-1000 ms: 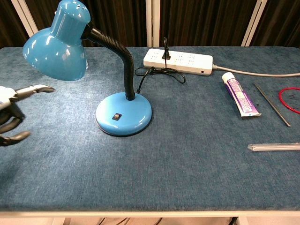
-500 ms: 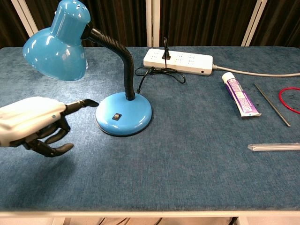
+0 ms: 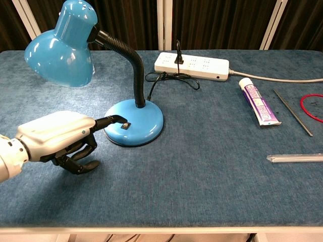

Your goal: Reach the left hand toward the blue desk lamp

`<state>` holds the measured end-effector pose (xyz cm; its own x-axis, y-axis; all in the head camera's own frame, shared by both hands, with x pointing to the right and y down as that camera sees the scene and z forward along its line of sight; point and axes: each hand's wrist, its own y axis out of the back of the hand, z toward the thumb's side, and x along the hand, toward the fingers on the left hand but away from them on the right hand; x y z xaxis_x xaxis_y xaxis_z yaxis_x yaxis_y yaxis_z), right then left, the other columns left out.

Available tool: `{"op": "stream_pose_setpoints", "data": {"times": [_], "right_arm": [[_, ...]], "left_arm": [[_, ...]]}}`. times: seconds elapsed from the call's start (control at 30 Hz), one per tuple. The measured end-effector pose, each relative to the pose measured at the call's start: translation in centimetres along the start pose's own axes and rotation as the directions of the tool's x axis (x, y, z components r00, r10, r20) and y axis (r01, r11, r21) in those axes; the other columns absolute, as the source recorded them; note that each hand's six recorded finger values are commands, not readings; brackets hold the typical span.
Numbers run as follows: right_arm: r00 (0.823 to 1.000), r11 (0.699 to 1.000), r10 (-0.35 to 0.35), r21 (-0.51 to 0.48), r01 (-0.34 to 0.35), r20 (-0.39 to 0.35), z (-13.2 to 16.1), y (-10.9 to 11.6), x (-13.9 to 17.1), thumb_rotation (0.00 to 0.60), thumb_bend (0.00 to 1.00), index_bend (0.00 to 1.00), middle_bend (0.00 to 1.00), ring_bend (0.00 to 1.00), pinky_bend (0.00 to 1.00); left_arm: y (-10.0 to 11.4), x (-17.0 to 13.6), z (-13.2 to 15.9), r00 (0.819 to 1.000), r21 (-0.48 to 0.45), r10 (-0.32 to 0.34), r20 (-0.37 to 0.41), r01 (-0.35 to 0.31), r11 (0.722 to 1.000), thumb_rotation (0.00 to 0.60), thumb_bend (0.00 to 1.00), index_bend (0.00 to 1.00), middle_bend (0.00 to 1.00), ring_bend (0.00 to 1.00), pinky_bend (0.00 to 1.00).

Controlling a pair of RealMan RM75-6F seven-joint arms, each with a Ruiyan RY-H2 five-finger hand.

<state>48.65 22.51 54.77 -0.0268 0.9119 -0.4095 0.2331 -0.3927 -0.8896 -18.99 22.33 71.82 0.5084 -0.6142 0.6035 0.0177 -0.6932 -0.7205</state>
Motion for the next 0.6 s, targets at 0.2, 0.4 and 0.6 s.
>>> {"op": "stream_pose_setpoints", "data": {"times": [0.2, 0.4, 0.6], "right_arm": [[1.000, 1.000, 0.000, -0.002, 0.000, 0.005, -0.28, 0.01, -0.06, 0.600, 0.28, 0.00, 0.00, 0.00, 0.00], [1.000, 1.000, 0.011, -0.003, -0.011, 0.009, -0.51, -0.30, -0.14, 0.600, 0.28, 0.00, 0.00, 0.00, 0.00], [1.000, 1.000, 0.010, -0.003, -0.010, 0.006, -0.46, -0.35, -0.21, 0.600, 0.28, 0.00, 0.00, 0.00, 0.00]], "left_arm": [[-0.34, 0.40, -0.29, 1.000, -0.004, -0.025, -0.016, 0.025, 1.000, 0.600, 0.38, 0.06, 0.83, 0.81, 0.82], [-0.62, 0.60, -0.50, 0.999, 0.011, -0.040, -0.031, 0.040, 0.999, 0.600, 0.38, 0.06, 0.84, 0.81, 0.82], [-0.60, 0.79, -0.45, 0.999, 0.013, -0.040, -0.035, 0.040, 0.999, 0.600, 0.38, 0.06, 0.84, 0.81, 0.82]]}}
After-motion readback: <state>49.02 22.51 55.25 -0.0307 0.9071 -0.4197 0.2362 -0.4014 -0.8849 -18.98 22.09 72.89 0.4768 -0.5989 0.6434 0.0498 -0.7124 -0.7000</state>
